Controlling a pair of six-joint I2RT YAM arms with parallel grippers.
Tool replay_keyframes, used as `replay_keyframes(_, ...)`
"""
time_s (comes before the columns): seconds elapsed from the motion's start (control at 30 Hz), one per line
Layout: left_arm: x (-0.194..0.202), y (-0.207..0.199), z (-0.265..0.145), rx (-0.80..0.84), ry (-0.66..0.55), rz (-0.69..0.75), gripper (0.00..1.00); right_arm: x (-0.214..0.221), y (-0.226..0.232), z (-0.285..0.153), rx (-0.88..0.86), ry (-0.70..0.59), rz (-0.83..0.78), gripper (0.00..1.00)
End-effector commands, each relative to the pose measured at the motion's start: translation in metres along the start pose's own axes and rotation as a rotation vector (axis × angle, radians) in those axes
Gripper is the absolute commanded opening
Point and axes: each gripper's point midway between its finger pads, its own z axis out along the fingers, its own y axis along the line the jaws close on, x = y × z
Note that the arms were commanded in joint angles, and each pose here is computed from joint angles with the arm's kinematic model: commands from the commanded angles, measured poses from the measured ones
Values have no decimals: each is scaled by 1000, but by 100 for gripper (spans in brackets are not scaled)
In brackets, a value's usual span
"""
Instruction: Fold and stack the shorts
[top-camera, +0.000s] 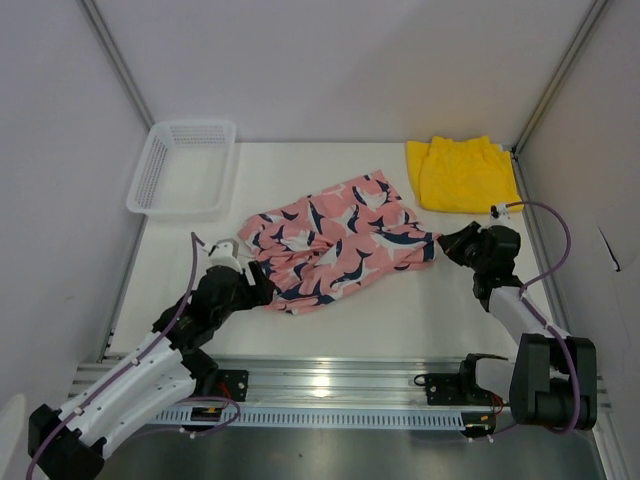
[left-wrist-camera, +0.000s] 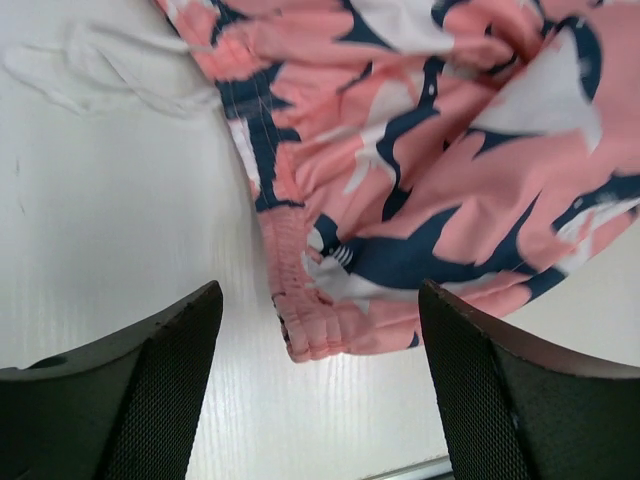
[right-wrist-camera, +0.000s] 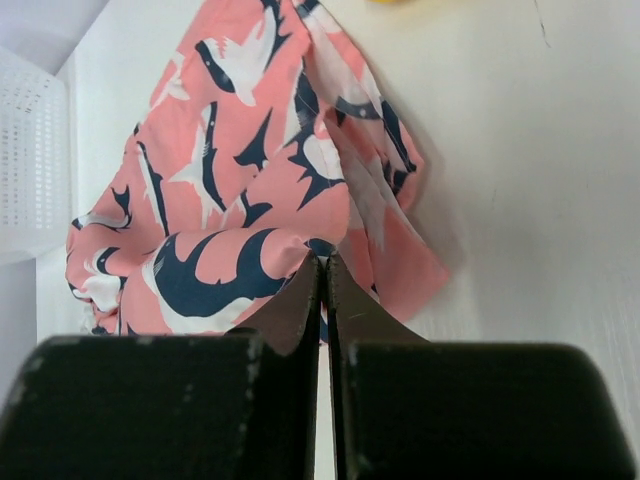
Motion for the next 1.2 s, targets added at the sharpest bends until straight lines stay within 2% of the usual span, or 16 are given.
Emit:
replay_keyframes(0.0,-36,-5,-11,-14,-121,-78,83,-6,-9,-4,37,-40,12,0)
replay_keyframes(0.2,-41,-16,-14,45,-108,-107,86,-5,-10,-3,31,-34,17,0)
replay_keyframes(0.43,-5,-27,1,102,70,-69,83,-3,-13,0,40,-25,21,0)
replay_keyframes(0.53,5,-23,8,101,108,-86,80,-3,-13,0,41,-20,22,0)
replay_keyframes(0.8,36,-12,12,97,201,-191,77,-2,-13,2,40,-16,25,0)
replay_keyframes(1.17,53,-21,15,128,252,-370,75,-1,-14,2,40,-11,29,0)
